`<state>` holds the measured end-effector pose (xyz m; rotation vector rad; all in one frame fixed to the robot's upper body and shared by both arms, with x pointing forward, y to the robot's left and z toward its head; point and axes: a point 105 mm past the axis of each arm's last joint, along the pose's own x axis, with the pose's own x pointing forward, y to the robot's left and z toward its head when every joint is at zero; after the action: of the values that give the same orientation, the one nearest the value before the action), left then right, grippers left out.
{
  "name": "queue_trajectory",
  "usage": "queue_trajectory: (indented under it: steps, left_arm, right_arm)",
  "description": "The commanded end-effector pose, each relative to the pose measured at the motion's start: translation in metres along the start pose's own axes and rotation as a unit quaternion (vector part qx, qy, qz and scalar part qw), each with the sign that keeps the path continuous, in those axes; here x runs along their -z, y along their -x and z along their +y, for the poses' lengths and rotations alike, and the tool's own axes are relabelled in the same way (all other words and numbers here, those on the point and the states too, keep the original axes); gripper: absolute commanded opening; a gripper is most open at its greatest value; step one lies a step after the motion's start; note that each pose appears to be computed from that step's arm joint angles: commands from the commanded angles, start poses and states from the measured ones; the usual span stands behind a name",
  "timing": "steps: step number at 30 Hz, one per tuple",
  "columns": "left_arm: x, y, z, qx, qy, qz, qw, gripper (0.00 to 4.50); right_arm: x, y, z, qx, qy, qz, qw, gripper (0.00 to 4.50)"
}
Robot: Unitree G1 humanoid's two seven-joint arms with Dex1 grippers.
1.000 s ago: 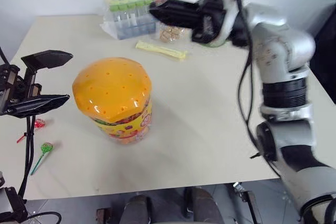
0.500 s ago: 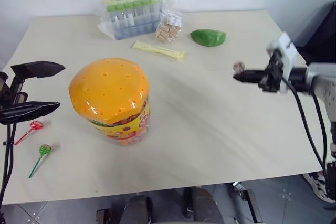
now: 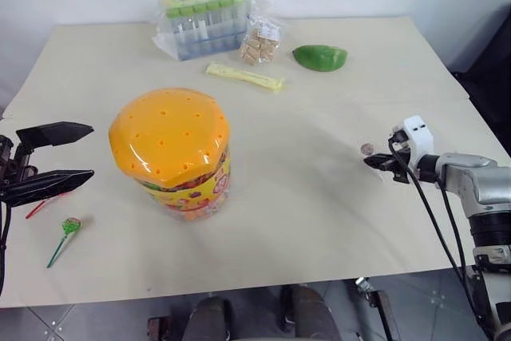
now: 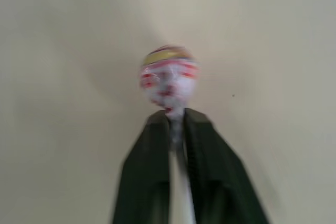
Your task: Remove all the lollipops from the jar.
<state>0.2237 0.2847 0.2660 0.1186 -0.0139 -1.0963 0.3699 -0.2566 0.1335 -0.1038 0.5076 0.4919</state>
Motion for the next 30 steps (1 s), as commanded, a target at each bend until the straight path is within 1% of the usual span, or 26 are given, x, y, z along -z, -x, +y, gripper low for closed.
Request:
queue_trajectory:
  steps: [1, 2, 3, 5, 8, 9, 11, 13, 15, 16, 19, 20, 23, 26, 30]
  left_arm:
    - [-0.004, 0.005, 0.002, -0.043, -0.026, 0.019, 0.999, 4.5]
    - [-0.001, 0.005, 0.004, -0.055, -0.028, 0.031, 0.998, 4.5]
    - [0.0, 0.005, 0.006, -0.07, -0.028, 0.03, 0.997, 4.5]
    - [-0.002, 0.004, 0.009, -0.085, -0.032, 0.02, 0.996, 4.5]
    - [-0.003, 0.003, 0.003, -0.073, -0.035, 0.004, 0.997, 4.5]
    - [-0.004, 0.003, 0.001, -0.068, -0.029, -0.004, 0.997, 4.5]
    - [-0.003, 0.005, -0.001, -0.071, -0.033, -0.003, 0.997, 4.5]
    - [-0.003, 0.007, -0.001, -0.079, -0.036, -0.002, 0.996, 4.5]
    - [-0.003, 0.013, -0.001, -0.088, -0.031, -0.005, 0.996, 4.5]
    - [-0.003, 0.016, -0.001, -0.091, -0.03, -0.005, 0.995, 4.5]
    - [0.008, 0.027, -0.002, -0.104, -0.019, 0.013, 0.994, 4.5]
    - [0.011, 0.032, -0.002, -0.114, -0.015, 0.015, 0.993, 4.5]
    - [0.022, 0.043, -0.004, -0.137, 0.003, 0.023, 0.99, 4.5]
    - [0.034, 0.051, -0.006, -0.164, 0.017, 0.027, 0.986, 4.5]
    - [0.05, 0.059, -0.011, -0.189, 0.034, 0.021, 0.981, 4.5]
  right_arm:
    - [-0.003, 0.009, -0.004, 0.009, 0.001, -0.014, 1.0, 1.85]
    - [-0.005, 0.011, -0.003, 0.008, 0.0, -0.019, 1.0, 2.17]
    - [-0.009, 0.014, 0.0, 0.006, 0.001, -0.028, 1.0, 2.47]
    - [-0.015, 0.019, 0.006, -0.002, 0.006, -0.043, 0.999, 3.22]
    - [-0.027, 0.029, 0.02, -0.031, 0.018, -0.088, 0.995, 4.25]
    - [-0.031, 0.033, 0.024, -0.037, 0.036, -0.104, 0.993, 4.48]
    - [-0.044, 0.047, 0.05, -0.086, 0.095, -0.157, 0.979, 4.48]
    - [-0.045, 0.06, 0.078, -0.16, 0.123, -0.178, 0.963, 4.48]
    - [-0.043, 0.064, 0.097, -0.223, 0.131, -0.179, 0.949, 4.48]
    - [-0.042, 0.064, 0.103, -0.241, 0.133, -0.177, 0.945, 4.48]
    - [-0.03, 0.056, 0.123, -0.29, 0.183, -0.15, 0.927, 4.48]
    - [-0.028, 0.054, 0.131, -0.306, 0.197, -0.154, 0.919, 4.48]
    - [-0.023, 0.047, 0.142, -0.326, 0.229, -0.165, 0.902, 4.48]
    - [-0.022, 0.036, 0.144, -0.314, 0.245, -0.178, 0.9, 4.48]
    - [-0.013, 0.029, 0.147, -0.315, 0.252, -0.182, 0.897, 4.48]
